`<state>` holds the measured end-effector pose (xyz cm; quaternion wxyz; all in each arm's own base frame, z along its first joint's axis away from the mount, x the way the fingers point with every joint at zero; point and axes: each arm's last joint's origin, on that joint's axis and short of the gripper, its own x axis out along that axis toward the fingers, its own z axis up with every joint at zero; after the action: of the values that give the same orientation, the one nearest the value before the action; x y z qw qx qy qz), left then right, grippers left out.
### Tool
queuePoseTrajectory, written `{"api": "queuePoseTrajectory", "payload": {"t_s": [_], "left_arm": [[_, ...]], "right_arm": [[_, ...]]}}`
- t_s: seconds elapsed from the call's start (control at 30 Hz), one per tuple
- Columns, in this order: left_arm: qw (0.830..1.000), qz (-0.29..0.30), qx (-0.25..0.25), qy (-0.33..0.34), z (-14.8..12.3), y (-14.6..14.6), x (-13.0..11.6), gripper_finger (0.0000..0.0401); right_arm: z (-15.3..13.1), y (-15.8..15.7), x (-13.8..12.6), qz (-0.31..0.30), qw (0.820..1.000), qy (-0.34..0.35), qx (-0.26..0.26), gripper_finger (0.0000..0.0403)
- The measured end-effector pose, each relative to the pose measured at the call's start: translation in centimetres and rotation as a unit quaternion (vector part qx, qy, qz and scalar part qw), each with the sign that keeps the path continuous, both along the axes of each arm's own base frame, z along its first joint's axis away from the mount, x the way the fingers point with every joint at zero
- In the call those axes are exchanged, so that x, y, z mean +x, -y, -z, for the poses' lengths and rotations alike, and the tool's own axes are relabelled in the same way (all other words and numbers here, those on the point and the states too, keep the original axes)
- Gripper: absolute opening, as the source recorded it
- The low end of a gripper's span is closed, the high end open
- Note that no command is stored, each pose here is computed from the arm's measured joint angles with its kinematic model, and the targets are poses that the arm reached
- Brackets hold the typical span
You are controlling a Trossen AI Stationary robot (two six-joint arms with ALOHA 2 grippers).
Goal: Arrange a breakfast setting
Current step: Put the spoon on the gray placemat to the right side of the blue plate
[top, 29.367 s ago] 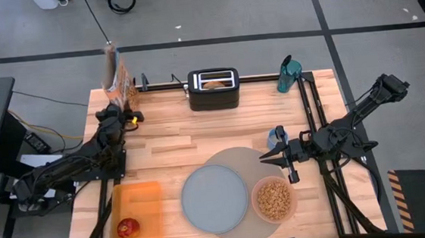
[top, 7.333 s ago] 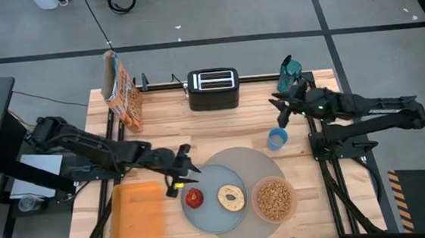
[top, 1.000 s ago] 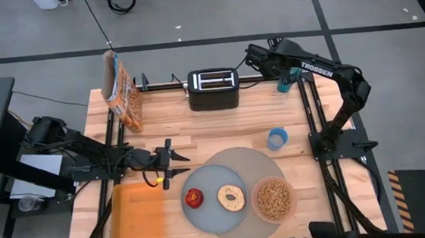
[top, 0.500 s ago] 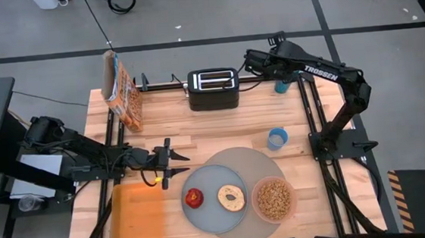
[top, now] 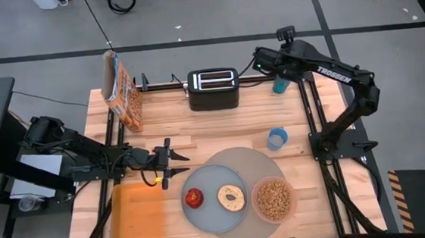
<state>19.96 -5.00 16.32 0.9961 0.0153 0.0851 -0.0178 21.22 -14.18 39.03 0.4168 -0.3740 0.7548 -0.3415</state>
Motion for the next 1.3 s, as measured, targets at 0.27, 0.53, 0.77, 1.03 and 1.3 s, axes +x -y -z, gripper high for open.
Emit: {"api": "queuePoseTrajectory", "payload": {"t_s": [0.27, 0.53, 0.77, 1.03, 1.3], "left_arm": [[1.000, 0.000, 0.000, 0.000, 0.0, 0.0, 0.0, 0.0162], [1.000, 0.000, -0.003, 0.011, -0.2, 0.0, 0.0, 0.0162], [1.000, 0.000, -0.007, 0.023, -0.5, 0.0, 0.1, 0.0162], [1.000, 0.000, -0.007, 0.027, -0.5, 0.0, 0.1, 0.0162], [0.999, 0.021, -0.009, 0.026, -0.5, 0.1, 0.1, 0.0162]], "right_arm": [[-1.3, -1.0, -1.2, -0.011, 0.999, 0.031, -0.003, 0.0012], [-1.5, -1.6, -0.7, -0.102, 0.971, 0.157, 0.151, 0.0012], [-1.3, -1.5, -1.2, -0.092, 0.970, 0.142, 0.173, 0.0012], [-1.6, -2.1, -1.6, -0.099, 0.961, 0.172, 0.194, 0.0012], [-2.5, -4.1, -2.3, -0.160, 0.903, 0.271, 0.293, 0.0012]]}}
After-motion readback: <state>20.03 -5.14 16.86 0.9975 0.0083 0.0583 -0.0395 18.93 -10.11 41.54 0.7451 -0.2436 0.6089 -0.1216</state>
